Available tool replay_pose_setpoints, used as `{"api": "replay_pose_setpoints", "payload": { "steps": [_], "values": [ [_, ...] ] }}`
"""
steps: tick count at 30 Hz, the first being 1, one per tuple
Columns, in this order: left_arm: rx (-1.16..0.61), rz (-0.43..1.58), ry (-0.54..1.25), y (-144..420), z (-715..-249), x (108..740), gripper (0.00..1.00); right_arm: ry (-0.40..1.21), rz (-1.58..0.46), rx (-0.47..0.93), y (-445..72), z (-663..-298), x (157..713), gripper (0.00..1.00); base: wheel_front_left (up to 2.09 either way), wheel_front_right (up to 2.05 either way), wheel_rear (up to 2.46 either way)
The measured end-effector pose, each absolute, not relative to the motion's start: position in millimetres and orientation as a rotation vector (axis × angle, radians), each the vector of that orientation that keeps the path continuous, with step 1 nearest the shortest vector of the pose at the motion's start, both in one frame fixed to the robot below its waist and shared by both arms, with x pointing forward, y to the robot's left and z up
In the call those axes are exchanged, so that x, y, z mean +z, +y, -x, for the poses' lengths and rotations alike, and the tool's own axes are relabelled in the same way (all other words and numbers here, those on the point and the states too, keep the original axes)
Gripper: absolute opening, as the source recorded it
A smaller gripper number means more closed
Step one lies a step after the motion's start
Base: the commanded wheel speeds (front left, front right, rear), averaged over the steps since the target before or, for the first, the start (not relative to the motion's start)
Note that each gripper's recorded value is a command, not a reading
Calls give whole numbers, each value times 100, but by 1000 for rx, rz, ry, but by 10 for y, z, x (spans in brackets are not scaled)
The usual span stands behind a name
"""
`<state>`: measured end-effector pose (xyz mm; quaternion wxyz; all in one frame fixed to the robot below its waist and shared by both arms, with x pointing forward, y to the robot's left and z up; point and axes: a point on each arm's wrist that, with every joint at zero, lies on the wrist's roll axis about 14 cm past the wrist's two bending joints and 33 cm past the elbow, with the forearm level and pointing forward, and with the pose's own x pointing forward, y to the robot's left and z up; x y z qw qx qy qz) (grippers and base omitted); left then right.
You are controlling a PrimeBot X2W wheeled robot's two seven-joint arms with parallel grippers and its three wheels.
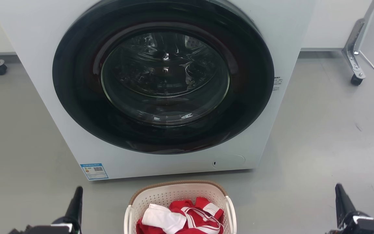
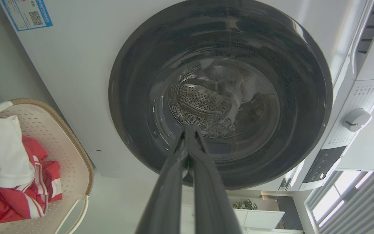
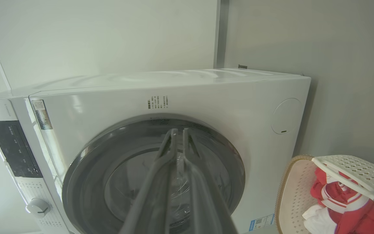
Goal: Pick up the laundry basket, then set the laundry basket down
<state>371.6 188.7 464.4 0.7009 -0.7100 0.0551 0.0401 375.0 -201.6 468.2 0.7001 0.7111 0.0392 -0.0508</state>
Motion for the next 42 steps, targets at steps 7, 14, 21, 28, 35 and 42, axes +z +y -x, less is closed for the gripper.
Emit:
{"api": "replay_pose_setpoints", "payload": {
  "steps": [7, 14, 21, 28, 35, 42],
  "values": [
    [152, 1586, 178, 1861, -3556, 4399, 100, 147, -1596, -170, -1948, -3616, 4444, 100, 0, 0, 0],
    [151, 1571, 170, 1833, -3569, 4431, 100, 148, -1576, -164, -1897, -3628, 4457, 100, 0, 0, 0],
    [151, 1502, 157, 1842, -3590, 4498, 100, 161, -1498, -166, -1859, -3643, 4481, 100, 0, 0, 0],
    [125, 1380, 160, 1781, -3614, 4577, 100, 182, -1373, -142, -1768, -3658, 4512, 100, 0, 0, 0],
    [109, 1235, 161, 1740, -3608, 4620, 100, 192, -1227, -112, -1684, -3671, 4554, 100, 0, 0, 0],
    [91, 1090, 162, 1727, -3596, 4648, 100, 189, -1089, -86, -1658, -3686, 4604, 100, 0, 0, 0]
  ]
}}
